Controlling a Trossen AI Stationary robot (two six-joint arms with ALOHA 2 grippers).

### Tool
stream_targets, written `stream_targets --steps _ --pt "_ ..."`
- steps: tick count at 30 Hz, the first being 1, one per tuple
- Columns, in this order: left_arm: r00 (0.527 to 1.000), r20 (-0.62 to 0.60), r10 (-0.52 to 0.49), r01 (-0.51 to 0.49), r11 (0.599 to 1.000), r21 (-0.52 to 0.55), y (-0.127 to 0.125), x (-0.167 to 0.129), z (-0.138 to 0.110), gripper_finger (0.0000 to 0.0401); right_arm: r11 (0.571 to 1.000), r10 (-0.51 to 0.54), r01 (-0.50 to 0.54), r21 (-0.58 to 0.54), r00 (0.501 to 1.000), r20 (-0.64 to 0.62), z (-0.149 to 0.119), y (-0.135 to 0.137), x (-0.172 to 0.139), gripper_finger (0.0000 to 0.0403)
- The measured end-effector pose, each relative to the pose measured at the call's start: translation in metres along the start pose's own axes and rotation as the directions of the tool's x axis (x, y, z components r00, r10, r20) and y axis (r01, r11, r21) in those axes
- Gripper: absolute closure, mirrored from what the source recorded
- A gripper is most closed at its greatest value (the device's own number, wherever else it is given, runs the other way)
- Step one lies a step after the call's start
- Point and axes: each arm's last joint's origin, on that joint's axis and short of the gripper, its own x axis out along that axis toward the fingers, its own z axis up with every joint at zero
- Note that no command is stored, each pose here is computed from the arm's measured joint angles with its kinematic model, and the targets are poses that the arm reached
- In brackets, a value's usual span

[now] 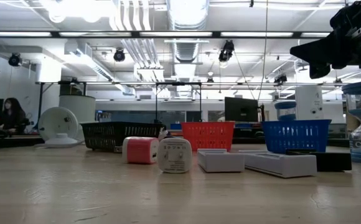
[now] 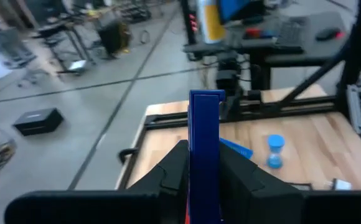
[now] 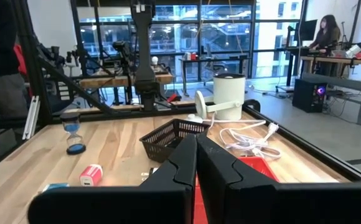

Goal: Pick & Place Office items
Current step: Put the violet digital clock into the black basket

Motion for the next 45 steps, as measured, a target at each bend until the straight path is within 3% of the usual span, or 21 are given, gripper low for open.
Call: stream_targets --steps 6,12,19,28,37,45 --pt "0.994 0.108 0.022 -0.017 0.999 -0.045 0.007 -0.040 -0.034 0.0339 1.000 0.000 0.000 0.004 1.000 0.001 0.000 0.000 0.000 0.0394" --pt "0.975 0.219 0.045 -0.028 0.996 -0.082 0.005 -0.059 -0.082 0.0339 1.000 0.000 -0.001 0.020 1.000 0.003 0.000 0.000 0.000 0.0394" --pt "0.951 0.303 0.063 -0.023 0.991 -0.132 -0.004 -0.058 -0.144 0.0339 1.000 0.001 -0.001 0.019 1.000 0.003 0.000 0.000 0.000 0.0394" --pt "0.880 0.466 0.092 0.004 0.980 -0.201 -0.017 -0.050 -0.213 0.0339 1.000 0.000 0.000 0.018 1.000 0.003 0.000 0.000 0.000 0.0394" --pt "0.855 0.507 0.113 0.015 0.970 -0.241 -0.026 -0.043 -0.257 0.0339 1.000 -0.026 0.026 0.015 1.000 0.007 0.001 -0.001 0.000 0.0394" --pt "0.864 0.491 0.107 0.012 0.972 -0.234 -0.032 -0.034 -0.282 0.0339 0.998 -0.064 0.064 -0.011 0.998 0.013 0.001 -0.002 0.000 0.0394"
